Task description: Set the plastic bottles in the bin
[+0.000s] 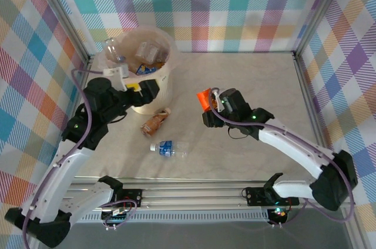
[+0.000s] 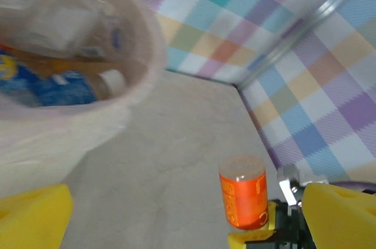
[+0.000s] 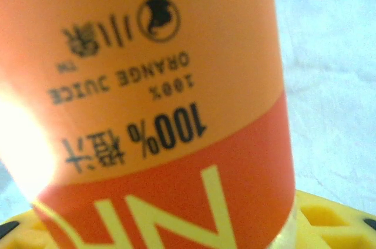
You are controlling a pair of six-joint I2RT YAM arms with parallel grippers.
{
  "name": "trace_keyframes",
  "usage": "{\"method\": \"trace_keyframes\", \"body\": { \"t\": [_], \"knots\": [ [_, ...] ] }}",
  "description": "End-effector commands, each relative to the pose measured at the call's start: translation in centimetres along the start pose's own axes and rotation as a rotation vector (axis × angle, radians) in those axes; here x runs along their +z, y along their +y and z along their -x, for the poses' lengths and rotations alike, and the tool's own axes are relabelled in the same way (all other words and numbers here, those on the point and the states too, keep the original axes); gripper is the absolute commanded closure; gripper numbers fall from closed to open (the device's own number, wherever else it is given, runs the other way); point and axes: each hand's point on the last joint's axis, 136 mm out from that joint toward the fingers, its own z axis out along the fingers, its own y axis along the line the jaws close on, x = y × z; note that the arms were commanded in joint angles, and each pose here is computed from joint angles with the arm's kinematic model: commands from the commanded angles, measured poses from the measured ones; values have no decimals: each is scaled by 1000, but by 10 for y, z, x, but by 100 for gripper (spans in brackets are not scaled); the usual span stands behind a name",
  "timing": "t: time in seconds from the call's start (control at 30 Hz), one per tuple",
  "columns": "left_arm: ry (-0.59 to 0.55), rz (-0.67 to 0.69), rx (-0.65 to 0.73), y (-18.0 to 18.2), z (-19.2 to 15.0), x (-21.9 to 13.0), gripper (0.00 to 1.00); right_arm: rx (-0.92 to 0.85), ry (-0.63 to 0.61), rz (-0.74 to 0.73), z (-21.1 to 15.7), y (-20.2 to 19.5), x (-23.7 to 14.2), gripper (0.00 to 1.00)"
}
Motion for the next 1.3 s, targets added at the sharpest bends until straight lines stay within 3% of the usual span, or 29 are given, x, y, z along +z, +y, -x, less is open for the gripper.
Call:
{"method": "trace_keyframes", "body": {
  "t": [0.0, 0.17, 0.3, 0.57, 0.7, 1.27],
  "knots": [
    [22, -94, 48, -33, -2, 18, 0, -37, -160, 99, 31, 20, -22, 55],
    [169, -232, 29, -63, -30, 54, 0, -71, -270, 169, 52, 35, -47, 54],
    [199, -378, 13, -96, -31, 66, 0, -81, -299, 187, 62, 40, -55, 54],
    [249, -510, 19, -132, -42, 71, 0, -81, -308, 222, 70, 49, -53, 54],
    [248, -498, 16, -132, -42, 79, 1, -82, -316, 251, 74, 55, -53, 54],
    [259, -528, -8, -139, -44, 99, 27, -81, -360, 308, 86, 66, -61, 53]
  ]
}}
